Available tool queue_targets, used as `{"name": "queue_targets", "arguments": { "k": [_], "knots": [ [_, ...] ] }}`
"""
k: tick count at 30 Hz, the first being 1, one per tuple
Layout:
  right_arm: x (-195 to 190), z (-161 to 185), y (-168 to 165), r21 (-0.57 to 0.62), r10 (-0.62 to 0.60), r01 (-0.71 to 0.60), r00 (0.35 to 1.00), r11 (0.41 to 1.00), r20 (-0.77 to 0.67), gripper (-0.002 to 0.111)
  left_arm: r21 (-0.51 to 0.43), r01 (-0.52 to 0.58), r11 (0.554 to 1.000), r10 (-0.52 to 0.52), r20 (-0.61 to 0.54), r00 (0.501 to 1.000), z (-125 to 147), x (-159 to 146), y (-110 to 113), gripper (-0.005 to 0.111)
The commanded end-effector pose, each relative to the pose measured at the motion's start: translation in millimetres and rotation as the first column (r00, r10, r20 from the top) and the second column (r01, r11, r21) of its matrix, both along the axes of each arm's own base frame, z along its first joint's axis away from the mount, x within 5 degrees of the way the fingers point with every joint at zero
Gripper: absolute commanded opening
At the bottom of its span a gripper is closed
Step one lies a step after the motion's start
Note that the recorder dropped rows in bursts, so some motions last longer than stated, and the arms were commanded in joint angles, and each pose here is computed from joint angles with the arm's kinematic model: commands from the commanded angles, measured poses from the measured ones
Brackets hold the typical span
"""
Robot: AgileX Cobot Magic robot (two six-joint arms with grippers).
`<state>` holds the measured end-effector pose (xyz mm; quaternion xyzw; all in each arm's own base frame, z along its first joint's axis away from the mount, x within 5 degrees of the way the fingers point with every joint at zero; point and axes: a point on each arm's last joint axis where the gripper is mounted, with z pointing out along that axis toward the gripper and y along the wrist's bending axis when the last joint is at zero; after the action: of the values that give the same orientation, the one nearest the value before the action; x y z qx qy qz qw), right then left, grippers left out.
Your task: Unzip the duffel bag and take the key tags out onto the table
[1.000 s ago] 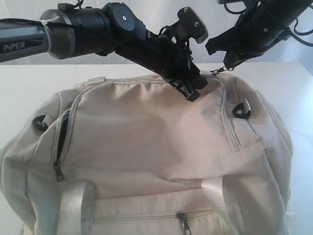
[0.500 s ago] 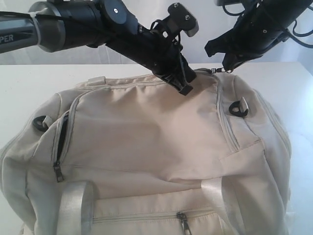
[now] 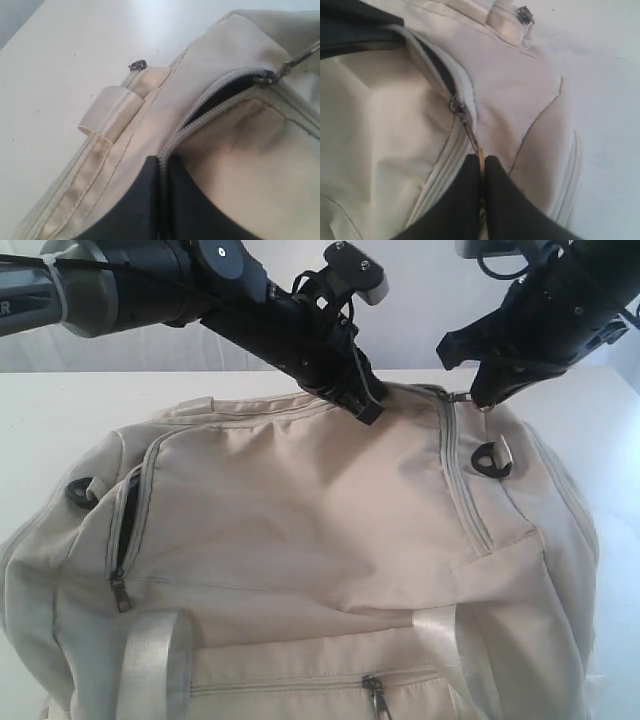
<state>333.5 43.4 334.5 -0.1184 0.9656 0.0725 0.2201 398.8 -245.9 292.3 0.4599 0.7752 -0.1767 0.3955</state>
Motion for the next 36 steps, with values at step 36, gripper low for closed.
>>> {"name": "queue_targets", "arguments": {
  "k": [36],
  "knots": [
    [-35.3,-36.5,4.1,0.199,-0.117,0.095,0.988,0.975,0.102,0.0,-0.164,-0.011,0.986,-0.012,-0.138,0.99,15.4,-10.5,-2.6,0.0]
  ]
}}
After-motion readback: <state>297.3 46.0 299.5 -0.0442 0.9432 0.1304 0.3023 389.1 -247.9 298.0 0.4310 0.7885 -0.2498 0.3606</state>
